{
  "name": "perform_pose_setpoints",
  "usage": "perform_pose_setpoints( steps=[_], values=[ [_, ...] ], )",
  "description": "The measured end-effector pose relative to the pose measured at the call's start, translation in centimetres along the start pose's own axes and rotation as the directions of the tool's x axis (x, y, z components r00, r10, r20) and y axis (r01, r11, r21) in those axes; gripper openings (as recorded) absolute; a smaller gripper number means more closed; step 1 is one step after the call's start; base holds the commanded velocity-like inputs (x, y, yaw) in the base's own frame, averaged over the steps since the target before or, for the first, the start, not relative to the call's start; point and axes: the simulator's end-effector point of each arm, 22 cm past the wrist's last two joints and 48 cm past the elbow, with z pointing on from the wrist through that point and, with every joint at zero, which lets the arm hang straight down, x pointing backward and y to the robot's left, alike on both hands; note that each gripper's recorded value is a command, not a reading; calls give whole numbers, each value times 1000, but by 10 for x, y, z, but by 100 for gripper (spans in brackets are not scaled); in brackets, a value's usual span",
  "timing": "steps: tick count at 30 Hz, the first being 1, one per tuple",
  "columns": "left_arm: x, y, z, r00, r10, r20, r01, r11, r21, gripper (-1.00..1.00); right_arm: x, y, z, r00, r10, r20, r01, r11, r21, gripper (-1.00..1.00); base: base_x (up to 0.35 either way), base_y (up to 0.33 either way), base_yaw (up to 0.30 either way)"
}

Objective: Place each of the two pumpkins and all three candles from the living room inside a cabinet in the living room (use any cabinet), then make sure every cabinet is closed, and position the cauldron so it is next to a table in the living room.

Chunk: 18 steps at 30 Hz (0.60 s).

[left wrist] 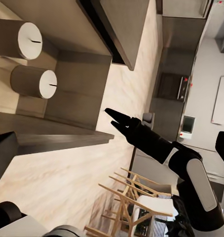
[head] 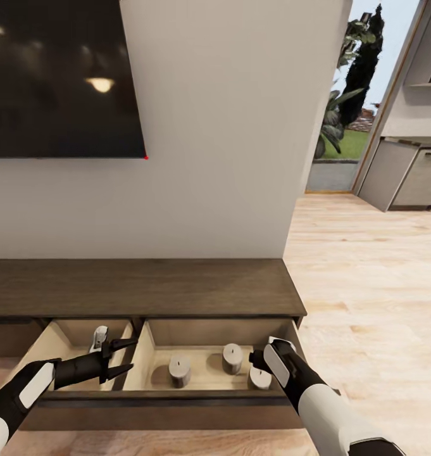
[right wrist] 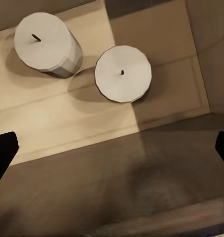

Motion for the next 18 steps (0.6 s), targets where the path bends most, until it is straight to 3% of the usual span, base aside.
perform_pose_setpoints(
  steps=[18],
  values=[
    [-3,-36,-10,1000,0,0,0,1000,-2,100,-18,6,-33,1000,-2,-1,2,1000,-2,100,0,0,0]
  ],
)
